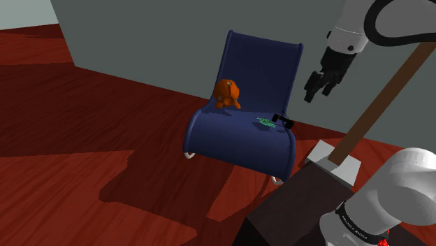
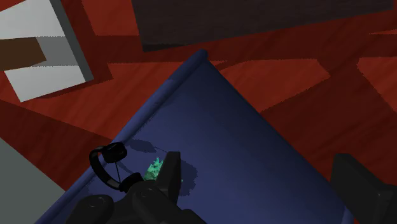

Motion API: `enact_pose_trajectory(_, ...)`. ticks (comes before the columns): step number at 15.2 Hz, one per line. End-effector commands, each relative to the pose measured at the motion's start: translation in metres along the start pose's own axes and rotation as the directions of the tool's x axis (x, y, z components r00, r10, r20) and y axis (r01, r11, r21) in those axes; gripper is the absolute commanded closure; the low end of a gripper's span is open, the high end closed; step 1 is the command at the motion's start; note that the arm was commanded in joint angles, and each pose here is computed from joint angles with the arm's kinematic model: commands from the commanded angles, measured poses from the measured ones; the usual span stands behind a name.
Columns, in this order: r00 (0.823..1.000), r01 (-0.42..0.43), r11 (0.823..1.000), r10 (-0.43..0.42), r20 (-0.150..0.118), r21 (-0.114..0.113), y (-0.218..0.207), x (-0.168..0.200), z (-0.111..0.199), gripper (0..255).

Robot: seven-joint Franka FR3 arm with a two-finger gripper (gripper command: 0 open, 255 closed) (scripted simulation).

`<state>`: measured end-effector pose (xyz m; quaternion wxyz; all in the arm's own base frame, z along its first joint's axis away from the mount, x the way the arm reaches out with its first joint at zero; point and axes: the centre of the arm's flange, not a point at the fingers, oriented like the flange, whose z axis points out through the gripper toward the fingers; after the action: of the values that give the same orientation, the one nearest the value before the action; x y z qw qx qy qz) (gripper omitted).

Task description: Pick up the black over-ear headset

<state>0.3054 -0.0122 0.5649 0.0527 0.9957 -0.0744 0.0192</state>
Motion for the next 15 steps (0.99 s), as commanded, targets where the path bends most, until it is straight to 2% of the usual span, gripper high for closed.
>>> enact_pose_trajectory(1,1.0,0.0,1.0,0.0,0.0,0.0,0.0,0.0,0.0,0)
enact_pose_trajectory(15,0.992,0.11,0.99,-0.103,0.072,-0.086,0.073,0.107,0.131,0)
